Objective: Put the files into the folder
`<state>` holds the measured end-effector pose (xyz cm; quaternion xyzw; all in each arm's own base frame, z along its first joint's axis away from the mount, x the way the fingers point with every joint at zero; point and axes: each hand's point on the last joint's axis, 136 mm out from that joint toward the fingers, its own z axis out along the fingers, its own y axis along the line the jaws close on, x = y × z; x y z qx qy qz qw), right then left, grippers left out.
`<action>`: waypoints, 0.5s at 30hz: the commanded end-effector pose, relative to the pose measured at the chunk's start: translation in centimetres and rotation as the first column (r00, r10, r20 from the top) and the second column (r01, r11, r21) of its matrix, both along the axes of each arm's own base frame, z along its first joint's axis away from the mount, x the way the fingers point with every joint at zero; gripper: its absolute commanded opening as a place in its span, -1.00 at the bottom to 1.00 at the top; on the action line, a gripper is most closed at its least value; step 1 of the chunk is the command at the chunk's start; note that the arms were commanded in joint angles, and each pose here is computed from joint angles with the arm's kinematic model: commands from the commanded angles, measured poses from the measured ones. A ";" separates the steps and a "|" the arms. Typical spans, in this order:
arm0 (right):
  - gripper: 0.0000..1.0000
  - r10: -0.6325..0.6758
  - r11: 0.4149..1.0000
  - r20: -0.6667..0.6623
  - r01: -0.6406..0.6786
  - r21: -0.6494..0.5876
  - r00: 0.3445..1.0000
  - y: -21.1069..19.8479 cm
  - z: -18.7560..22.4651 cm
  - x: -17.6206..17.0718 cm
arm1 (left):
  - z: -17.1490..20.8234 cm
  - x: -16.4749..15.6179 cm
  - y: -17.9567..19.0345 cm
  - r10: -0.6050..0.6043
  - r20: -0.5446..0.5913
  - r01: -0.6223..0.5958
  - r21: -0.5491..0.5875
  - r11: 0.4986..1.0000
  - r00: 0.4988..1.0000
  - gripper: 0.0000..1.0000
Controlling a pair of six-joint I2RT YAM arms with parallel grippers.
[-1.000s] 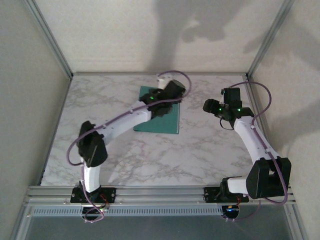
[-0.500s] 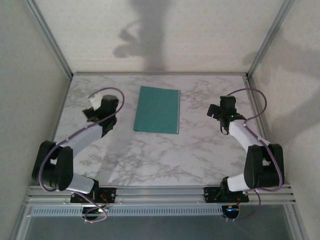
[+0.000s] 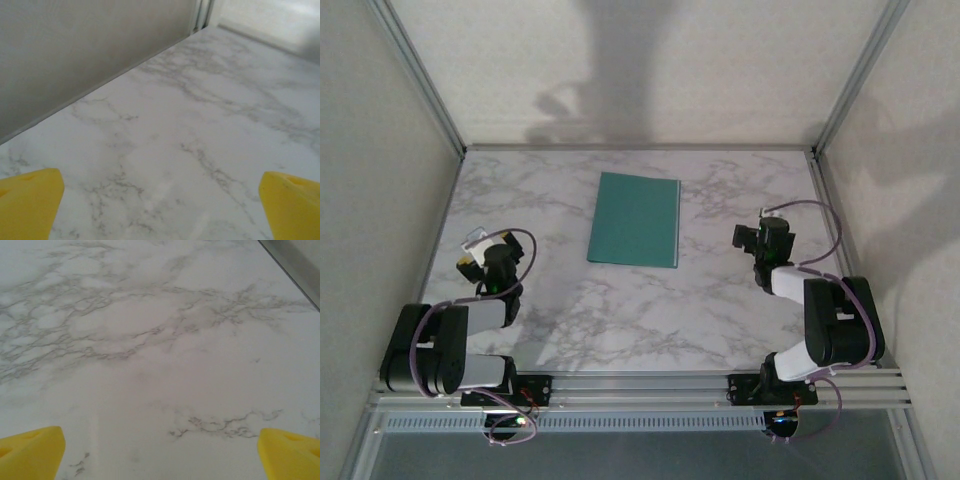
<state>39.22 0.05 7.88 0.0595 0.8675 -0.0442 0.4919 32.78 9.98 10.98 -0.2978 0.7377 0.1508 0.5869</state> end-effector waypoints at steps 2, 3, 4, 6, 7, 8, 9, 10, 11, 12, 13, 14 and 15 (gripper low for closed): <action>0.98 0.057 0.998 0.117 -0.056 -0.012 0.991 0.6 1.7 1.0 | 4.2 1.5 -1.8 -0.153 0.204 0.150 0.027 0.988 0.967 0.99; 0.98 0.056 0.998 0.112 -0.056 -0.009 0.992 0.6 1.7 0.9 | 4.3 1.8 -2.1 -0.171 0.200 0.168 0.034 0.985 0.965 0.99; 0.98 0.056 0.998 0.115 -0.055 -0.012 0.992 0.6 1.7 1.0 | 4.3 1.9 -2.2 -0.181 0.201 0.176 0.042 0.984 0.963 0.99; 0.98 0.057 0.998 0.112 -0.056 -0.011 0.992 0.6 1.7 0.9 | 4.4 2.1 -2.6 -0.208 0.213 0.198 0.067 0.978 0.955 0.99; 0.98 0.056 0.998 0.113 -0.056 -0.011 0.992 0.5 1.7 0.9 | 3.9 2.6 -2.7 -0.220 0.200 0.210 0.069 0.975 0.955 0.99; 0.98 0.056 0.998 0.112 -0.056 -0.011 0.992 0.6 1.7 0.9 | 3.4 3.2 -2.9 -0.231 0.179 0.221 0.073 0.972 0.956 0.99; 0.98 0.057 0.998 0.113 -0.056 -0.011 0.992 0.6 1.7 1.0 | 3.1 3.6 -3.2 -0.234 0.159 0.223 0.080 0.971 0.959 0.99; 0.98 0.057 0.998 0.116 -0.056 -0.012 0.992 0.6 1.8 1.0 | 2.9 3.9 -3.5 -0.239 0.141 0.228 0.089 0.970 0.961 0.99; 0.98 0.058 0.998 0.114 -0.057 -0.011 0.992 0.6 1.7 1.0 | 2.8 4.0 -3.6 -0.243 0.139 0.232 0.088 0.969 0.960 0.99; 0.98 0.058 0.998 0.112 -0.057 -0.012 0.992 0.6 1.6 0.9 | 2.9 4.0 -3.5 -0.244 0.144 0.233 0.087 0.968 0.959 0.99; 0.98 0.057 0.998 0.113 -0.056 -0.013 0.992 0.6 1.7 1.0 | 2.8 4.0 -3.5 -0.245 0.140 0.235 0.085 0.968 0.959 0.99; 0.98 0.058 0.998 0.113 -0.057 -0.012 0.992 0.6 1.7 1.0 | 2.8 4.1 -3.5 -0.247 0.142 0.237 0.083 0.968 0.958 0.99; 0.98 0.057 0.998 0.112 -0.056 -0.014 0.992 0.5 1.7 0.9 | 2.7 4.1 -3.5 -0.248 0.139 0.239 0.083 0.968 0.959 0.99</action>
